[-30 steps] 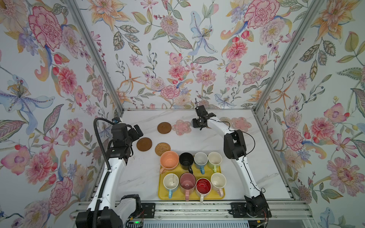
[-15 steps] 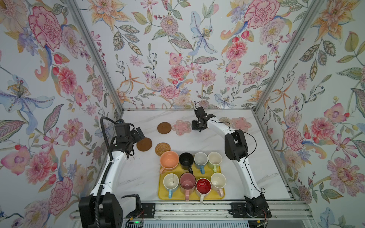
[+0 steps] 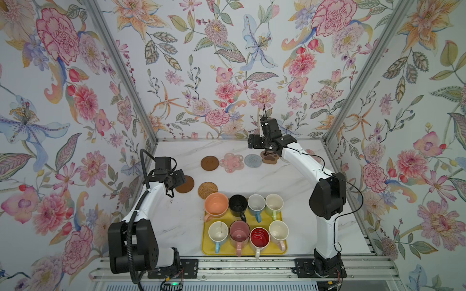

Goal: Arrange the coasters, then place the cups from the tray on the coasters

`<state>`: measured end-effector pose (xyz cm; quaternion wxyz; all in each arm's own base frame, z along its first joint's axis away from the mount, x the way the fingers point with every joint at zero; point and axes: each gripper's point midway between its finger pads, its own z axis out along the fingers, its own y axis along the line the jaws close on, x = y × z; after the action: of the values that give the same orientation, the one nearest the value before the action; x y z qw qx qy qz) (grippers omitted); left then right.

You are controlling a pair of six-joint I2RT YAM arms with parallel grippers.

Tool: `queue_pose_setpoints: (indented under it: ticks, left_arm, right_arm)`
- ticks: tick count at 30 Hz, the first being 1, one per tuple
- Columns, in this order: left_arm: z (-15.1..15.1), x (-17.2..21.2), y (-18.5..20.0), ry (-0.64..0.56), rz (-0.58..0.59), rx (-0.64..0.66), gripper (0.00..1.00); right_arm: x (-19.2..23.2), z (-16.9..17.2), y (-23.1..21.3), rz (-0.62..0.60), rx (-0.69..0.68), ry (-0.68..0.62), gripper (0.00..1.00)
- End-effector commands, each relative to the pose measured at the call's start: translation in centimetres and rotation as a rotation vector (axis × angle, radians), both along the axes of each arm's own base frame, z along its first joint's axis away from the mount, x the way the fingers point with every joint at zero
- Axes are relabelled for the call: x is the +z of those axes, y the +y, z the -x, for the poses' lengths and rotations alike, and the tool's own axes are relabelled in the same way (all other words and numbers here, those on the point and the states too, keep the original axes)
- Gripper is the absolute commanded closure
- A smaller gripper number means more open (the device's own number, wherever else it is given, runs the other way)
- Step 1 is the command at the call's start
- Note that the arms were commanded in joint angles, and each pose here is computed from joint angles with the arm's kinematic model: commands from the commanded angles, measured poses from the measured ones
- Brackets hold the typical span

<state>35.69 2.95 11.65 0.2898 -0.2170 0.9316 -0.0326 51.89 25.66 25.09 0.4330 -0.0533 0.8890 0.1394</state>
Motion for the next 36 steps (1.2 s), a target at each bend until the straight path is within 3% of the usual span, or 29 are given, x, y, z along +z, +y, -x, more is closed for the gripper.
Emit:
queue_pose_setpoints:
  ticks: [1, 12, 36]
  left_arm:
    - [0.9, -3.0, -0.7, 0.084, 0.028, 0.013, 0.19]
    - [-0.9, -7.1, -0.9, 0.141, 0.050, 0.049, 0.26]
    - [-3.7, -10.5, -0.7, 0.156, 0.081, 0.125, 0.40]
  right_arm:
    - [-1.8, 0.6, -1.8, 0.029, -0.042, 0.025, 0.04]
    - [-1.9, 4.2, -5.7, 0.022, -0.087, 0.030, 0.01]
    - [0.5, 5.9, -7.8, 0.010, -0.129, -0.028, 0.01]
